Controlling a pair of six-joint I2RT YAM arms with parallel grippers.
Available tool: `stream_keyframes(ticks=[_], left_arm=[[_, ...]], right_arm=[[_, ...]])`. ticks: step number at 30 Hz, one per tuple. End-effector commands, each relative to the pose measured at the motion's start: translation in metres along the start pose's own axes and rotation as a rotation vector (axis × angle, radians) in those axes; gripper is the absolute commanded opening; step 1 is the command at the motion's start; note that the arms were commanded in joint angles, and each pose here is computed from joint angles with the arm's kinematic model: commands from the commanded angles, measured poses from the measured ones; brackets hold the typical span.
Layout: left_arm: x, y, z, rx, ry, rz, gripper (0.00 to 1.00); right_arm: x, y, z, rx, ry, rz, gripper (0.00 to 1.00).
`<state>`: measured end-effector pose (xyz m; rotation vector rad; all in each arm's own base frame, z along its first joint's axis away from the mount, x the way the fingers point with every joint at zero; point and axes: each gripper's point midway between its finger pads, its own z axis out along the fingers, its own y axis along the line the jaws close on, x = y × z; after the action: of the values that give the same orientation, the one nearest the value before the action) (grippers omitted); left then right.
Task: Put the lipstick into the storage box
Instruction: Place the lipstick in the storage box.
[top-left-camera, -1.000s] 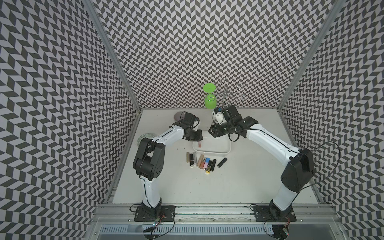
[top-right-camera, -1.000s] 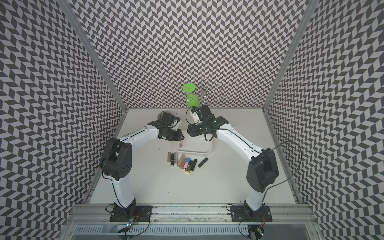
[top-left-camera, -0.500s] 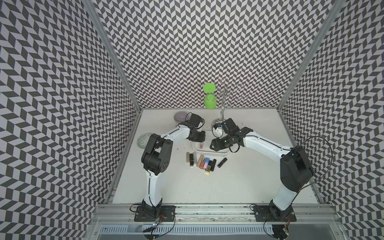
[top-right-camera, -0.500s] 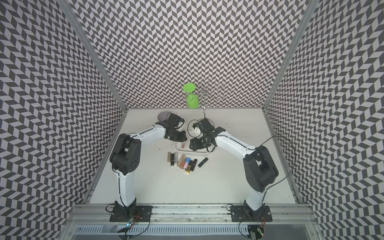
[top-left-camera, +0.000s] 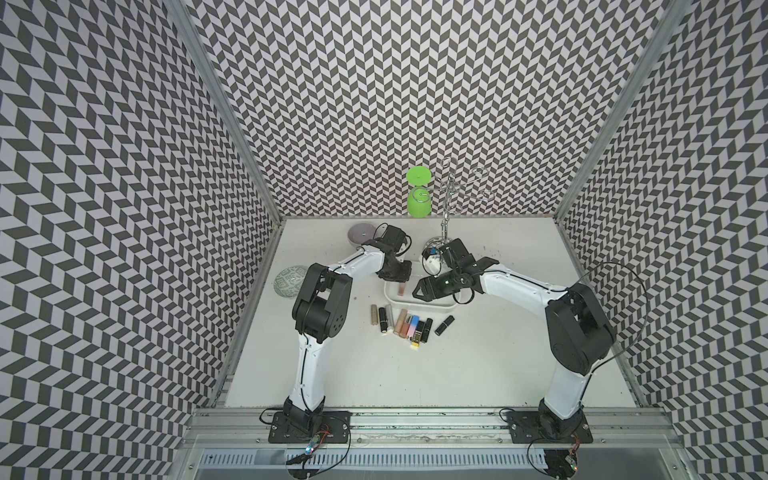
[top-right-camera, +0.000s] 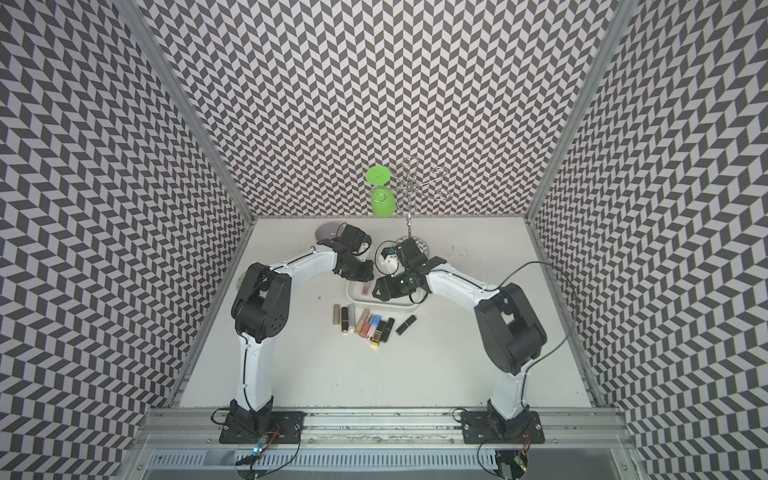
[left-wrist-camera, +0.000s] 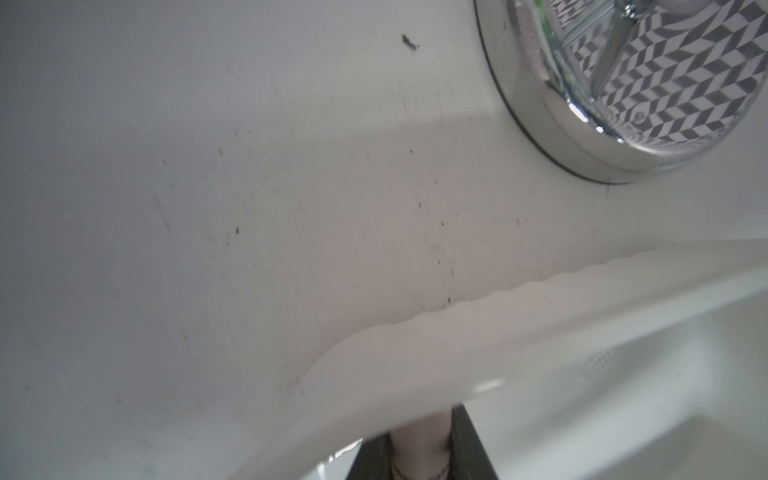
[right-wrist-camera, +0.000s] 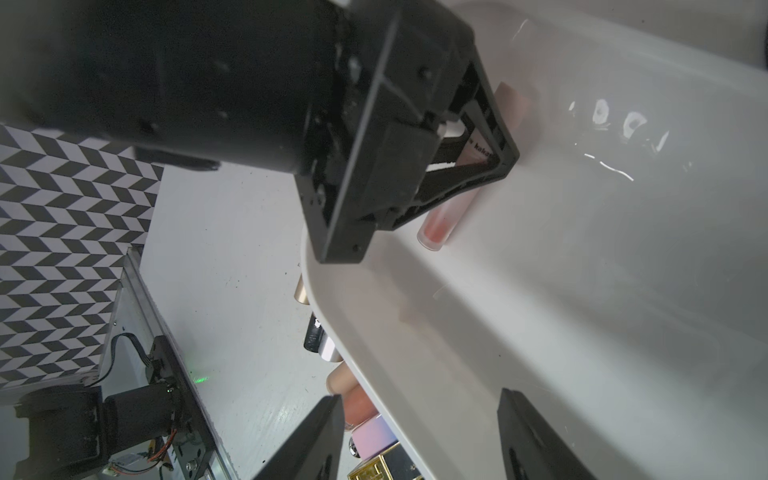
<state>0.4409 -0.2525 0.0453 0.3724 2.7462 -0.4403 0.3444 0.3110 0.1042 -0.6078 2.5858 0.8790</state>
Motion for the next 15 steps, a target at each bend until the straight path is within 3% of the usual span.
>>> stream_keyframes(ticks=[1,15], left_arm=[[0.001,0.004,0.005,-0.028,0.016,0.008,0.28],[-0.016,-0.012,-0.015,0.038,-0.039,-0.01,0.36]], right_arm=[[-0.016,0.003,-0.001,-0.03,-0.048,-0.016,0.64],[-0.022,0.004,-0.016,-0.025,-0.08,-0.016,0.64]])
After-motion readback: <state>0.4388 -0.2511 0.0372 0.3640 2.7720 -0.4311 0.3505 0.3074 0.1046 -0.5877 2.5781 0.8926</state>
